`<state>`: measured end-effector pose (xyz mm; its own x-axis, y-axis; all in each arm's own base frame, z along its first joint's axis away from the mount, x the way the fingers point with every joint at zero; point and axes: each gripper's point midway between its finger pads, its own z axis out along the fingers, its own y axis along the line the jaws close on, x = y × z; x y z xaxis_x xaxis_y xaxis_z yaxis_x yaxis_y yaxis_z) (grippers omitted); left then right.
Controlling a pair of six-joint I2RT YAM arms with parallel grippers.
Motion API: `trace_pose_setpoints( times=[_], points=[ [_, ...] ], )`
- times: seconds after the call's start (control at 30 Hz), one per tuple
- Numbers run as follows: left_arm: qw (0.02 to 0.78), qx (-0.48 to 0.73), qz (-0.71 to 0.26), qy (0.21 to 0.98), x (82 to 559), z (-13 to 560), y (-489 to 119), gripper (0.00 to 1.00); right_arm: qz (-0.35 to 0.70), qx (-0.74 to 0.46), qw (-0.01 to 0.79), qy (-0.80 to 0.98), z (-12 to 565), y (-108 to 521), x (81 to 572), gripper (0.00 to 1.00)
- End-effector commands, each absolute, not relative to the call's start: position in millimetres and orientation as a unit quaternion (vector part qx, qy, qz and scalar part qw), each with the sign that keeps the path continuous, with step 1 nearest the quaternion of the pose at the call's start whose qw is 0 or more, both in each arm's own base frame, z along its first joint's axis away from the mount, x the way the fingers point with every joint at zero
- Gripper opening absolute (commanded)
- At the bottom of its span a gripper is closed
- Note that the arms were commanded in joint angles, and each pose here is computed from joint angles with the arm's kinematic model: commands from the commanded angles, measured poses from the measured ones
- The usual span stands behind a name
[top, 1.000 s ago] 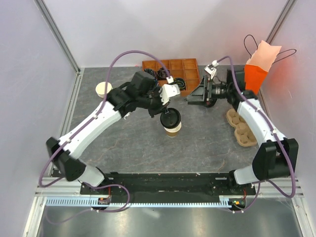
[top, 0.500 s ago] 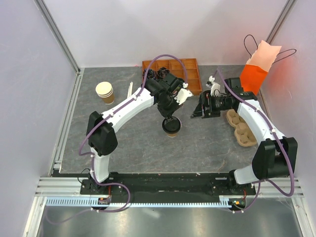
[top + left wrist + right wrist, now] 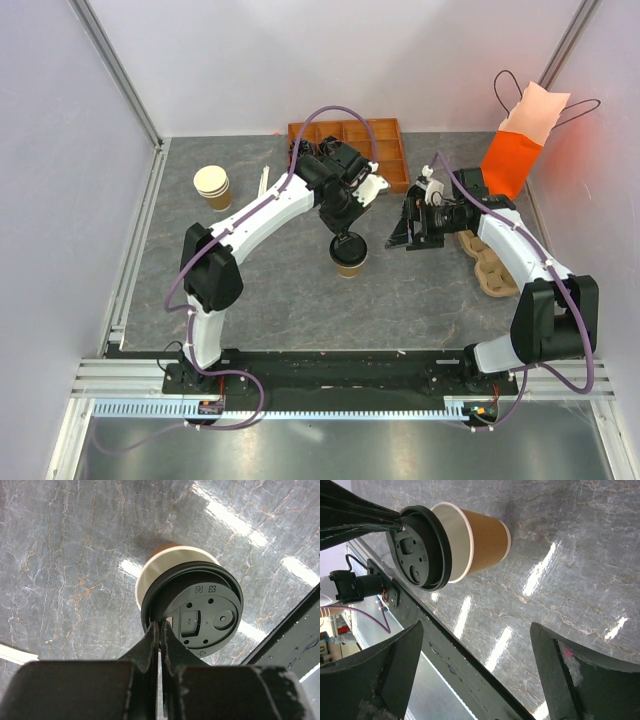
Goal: Pack the takeout coffee
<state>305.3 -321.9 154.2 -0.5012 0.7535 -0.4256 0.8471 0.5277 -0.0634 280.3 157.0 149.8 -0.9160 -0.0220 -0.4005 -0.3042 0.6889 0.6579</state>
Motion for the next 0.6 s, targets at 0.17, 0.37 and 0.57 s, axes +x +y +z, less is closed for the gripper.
trace_pose_setpoints(
  times=[0.17, 0.37, 0.57],
  points=[
    [0.189, 0.443, -0.151, 0.863, 323, 152, -330, 0.02, 0.403, -0.099, 0.207, 0.886, 163, 164, 286, 0.94],
    [0.18, 0.441, -0.162, 0.864, 320, 145, -332, 0.02, 0.407, -0.099, 0.206, 0.884, 164, 165, 289, 0.94],
    [0.189, 0.44, -0.166, 0.862, 322, 146, -335, 0.02, 0.409, -0.101, 0.205, 0.883, 164, 165, 288, 0.94]
  ],
)
